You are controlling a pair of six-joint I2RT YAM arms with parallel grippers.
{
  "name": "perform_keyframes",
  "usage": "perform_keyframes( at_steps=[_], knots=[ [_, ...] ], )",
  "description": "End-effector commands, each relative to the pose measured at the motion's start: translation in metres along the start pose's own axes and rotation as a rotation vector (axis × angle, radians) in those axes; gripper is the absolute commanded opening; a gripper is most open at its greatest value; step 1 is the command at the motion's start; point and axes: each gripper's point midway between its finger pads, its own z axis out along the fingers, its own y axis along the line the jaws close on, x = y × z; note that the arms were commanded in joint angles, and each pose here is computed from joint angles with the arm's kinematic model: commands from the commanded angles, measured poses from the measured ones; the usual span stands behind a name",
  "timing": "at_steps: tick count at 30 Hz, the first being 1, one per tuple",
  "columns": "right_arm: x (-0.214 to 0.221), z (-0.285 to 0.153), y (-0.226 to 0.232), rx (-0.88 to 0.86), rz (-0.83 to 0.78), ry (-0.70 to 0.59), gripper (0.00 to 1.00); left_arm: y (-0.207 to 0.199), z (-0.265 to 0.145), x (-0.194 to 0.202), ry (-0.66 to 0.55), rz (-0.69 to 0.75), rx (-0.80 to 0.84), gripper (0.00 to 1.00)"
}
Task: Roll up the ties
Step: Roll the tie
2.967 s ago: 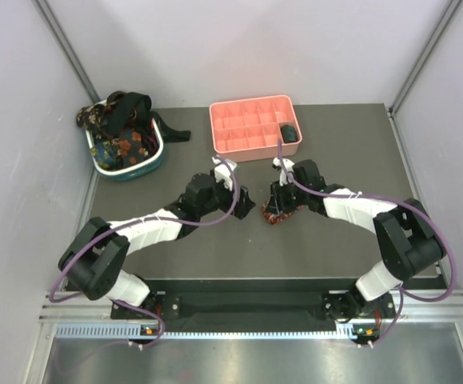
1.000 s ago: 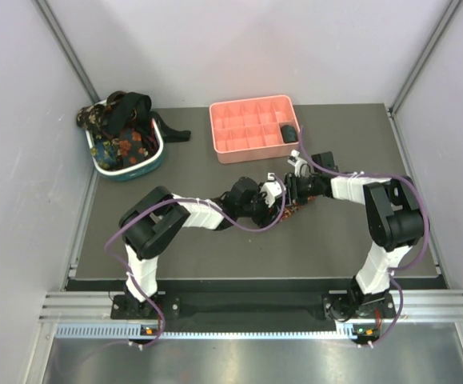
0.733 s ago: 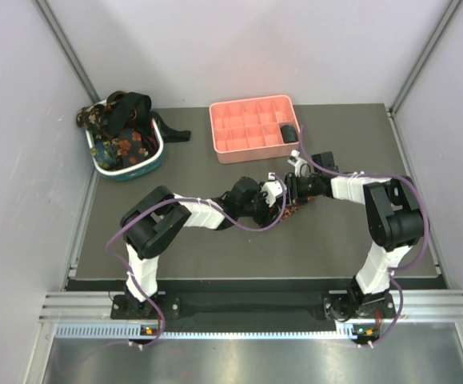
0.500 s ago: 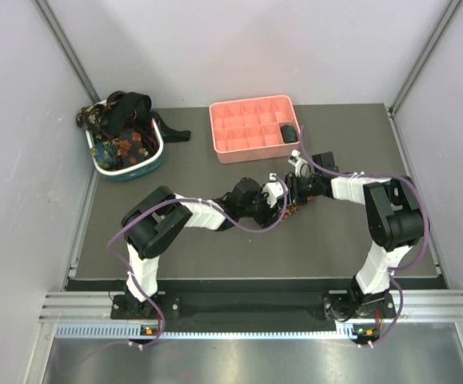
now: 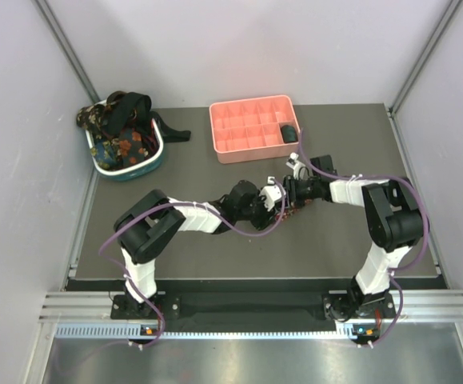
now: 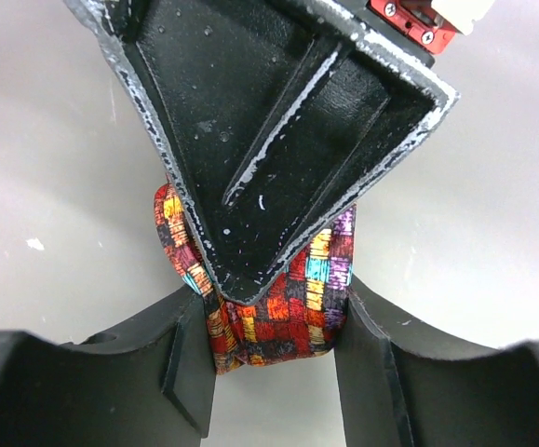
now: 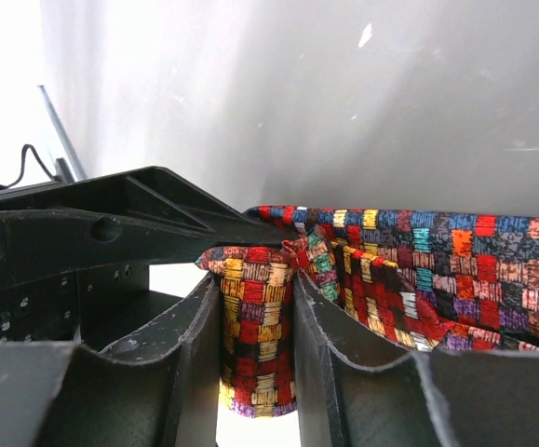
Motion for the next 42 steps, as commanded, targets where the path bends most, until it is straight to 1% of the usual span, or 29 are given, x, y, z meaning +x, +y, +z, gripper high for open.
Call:
perform_keyframes(
  at_steps=[1, 5, 9, 11, 12, 14, 15, 16, 21, 25, 32, 35, 38, 42],
  knots=[
    [0.022, 0.000, -0.030, 0.132, 0.027, 0.024, 0.23, 0.012, -0.023, -0.007, 0.015, 0.007, -0.059, 0.41],
    [0.028, 0.007, -0.021, 0.121, 0.020, 0.041, 0.24, 0.010, -0.030, -0.005, 0.030, -0.007, -0.060, 0.41],
    [0.024, 0.006, -0.022, 0.129, 0.018, 0.037, 0.27, 0.010, -0.029, -0.001, 0.045, -0.009, -0.059, 0.40],
    [0.020, 0.006, -0.022, 0.133, 0.008, 0.035, 0.32, 0.011, -0.028, 0.001, 0.063, -0.013, -0.063, 0.40],
    [0.020, 0.006, -0.023, 0.142, 0.012, 0.038, 0.37, 0.012, -0.027, 0.003, 0.071, -0.013, -0.067, 0.39],
    [0.015, 0.004, -0.024, 0.145, 0.013, 0.029, 0.43, 0.012, -0.026, 0.007, 0.102, -0.021, -0.072, 0.39],
    [0.014, 0.003, -0.024, 0.146, 0.013, 0.027, 0.48, 0.014, -0.026, 0.008, 0.111, -0.023, -0.076, 0.38],
    [0.010, 0.002, -0.023, 0.146, 0.007, 0.017, 0.49, 0.015, -0.025, 0.009, 0.121, -0.026, -0.083, 0.38],
    [-0.005, -0.009, -0.020, 0.155, 0.007, -0.023, 0.50, 0.014, -0.024, 0.022, 0.186, -0.044, -0.079, 0.38],
    [-0.019, -0.019, -0.017, 0.170, 0.005, -0.057, 0.54, 0.013, -0.023, 0.029, 0.218, -0.054, -0.074, 0.37],
    [-0.038, -0.043, -0.017, 0.200, 0.017, -0.138, 0.56, 0.011, -0.021, 0.042, 0.263, -0.055, -0.064, 0.36],
    [-0.039, -0.046, -0.014, 0.198, 0.014, -0.142, 0.52, 0.009, -0.020, 0.046, 0.275, -0.060, -0.060, 0.35],
    [-0.036, -0.046, -0.016, 0.204, 0.013, -0.139, 0.52, 0.008, -0.019, 0.048, 0.279, -0.059, -0.055, 0.35],
    [-0.042, -0.060, -0.019, 0.253, 0.012, -0.196, 0.50, 0.008, -0.016, 0.048, 0.309, -0.064, -0.053, 0.35]
  ],
)
